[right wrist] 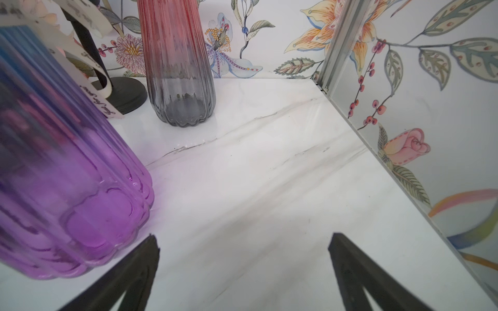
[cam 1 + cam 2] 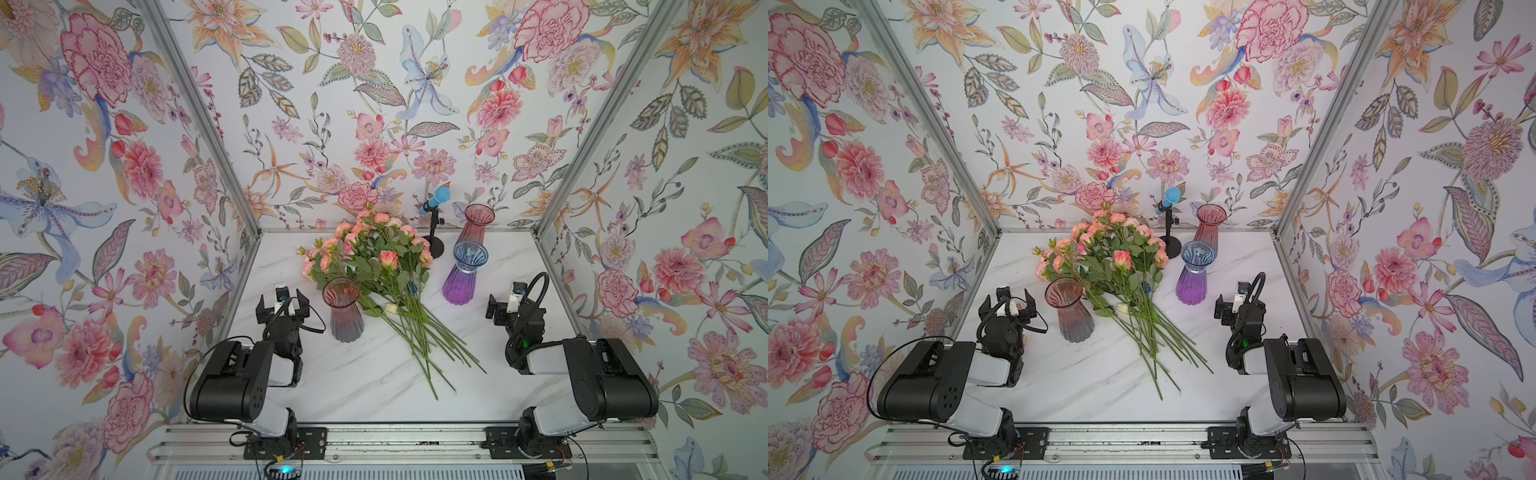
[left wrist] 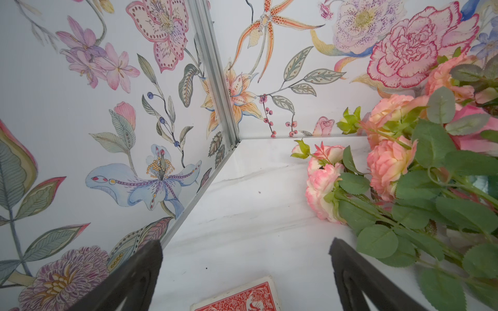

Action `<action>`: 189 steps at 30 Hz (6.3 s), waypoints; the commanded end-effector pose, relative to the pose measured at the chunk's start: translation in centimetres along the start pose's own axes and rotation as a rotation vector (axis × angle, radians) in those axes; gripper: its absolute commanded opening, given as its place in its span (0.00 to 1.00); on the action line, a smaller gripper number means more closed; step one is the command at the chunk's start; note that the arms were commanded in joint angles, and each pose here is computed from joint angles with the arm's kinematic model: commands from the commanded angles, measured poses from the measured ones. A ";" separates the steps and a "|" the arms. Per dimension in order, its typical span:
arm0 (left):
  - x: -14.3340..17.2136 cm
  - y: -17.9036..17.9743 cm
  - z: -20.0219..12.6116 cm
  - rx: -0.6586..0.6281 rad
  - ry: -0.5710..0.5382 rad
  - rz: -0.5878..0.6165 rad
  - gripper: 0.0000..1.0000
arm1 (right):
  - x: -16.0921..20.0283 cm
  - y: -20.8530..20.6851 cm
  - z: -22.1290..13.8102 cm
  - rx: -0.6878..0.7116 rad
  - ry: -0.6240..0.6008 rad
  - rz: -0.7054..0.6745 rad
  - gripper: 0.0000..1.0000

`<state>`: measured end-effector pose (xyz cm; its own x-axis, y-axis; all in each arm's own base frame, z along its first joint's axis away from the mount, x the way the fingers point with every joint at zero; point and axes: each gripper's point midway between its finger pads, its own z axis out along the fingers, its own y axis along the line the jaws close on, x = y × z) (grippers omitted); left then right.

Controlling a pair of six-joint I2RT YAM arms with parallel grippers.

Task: Place the pink flowers into the vase
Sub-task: Pick up the flower at the center of the board, then place the flower in the vase.

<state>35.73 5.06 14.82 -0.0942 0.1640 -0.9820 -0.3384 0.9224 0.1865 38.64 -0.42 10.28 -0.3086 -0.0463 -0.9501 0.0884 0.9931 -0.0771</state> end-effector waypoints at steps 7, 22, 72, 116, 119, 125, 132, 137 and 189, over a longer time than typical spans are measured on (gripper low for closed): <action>-5.5 2.4 -1.3 -0.078 -0.071 -0.114 1.00 | -6.2 -1.6 -1.1 0.174 0.074 0.035 0.99; -18.4 -4.1 -2.7 0.445 -0.155 -0.308 1.00 | -11.7 7.0 -7.1 -0.282 0.055 0.175 0.99; -20.3 -6.6 -4.4 0.637 0.067 -0.404 1.00 | 3.6 33.6 -4.5 -0.620 0.654 -0.309 0.15; -28.8 -20.2 -5.3 1.189 0.104 -0.573 0.92 | -23.6 35.1 -12.2 -0.913 0.011 -0.010 0.06; -29.4 -20.7 -5.5 1.225 0.087 -0.597 0.91 | -23.4 35.2 -12.5 -0.921 0.011 -0.015 0.06; -29.6 -22.1 -5.8 1.282 0.099 -0.631 0.85 | -23.4 35.6 -13.1 -0.949 -0.003 -0.014 0.06; -29.2 -23.8 -5.8 1.309 0.115 -0.644 0.80 | -23.3 35.9 -13.5 -0.968 -0.005 -0.014 0.06; -29.5 -24.4 -5.6 1.320 0.111 -0.660 0.68 | -23.0 35.9 -13.8 -0.973 -0.006 -0.021 0.06; -35.1 -23.9 -6.1 1.074 -0.222 -0.379 0.00 | -23.9 31.0 -13.9 -0.861 -0.049 -0.059 0.99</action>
<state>42.46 -24.58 41.83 -0.0570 -0.2242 -0.9729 0.6617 0.7212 -0.2050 35.83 31.90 34.49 -0.2645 -0.0829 -0.9608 -0.6485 0.7526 0.1136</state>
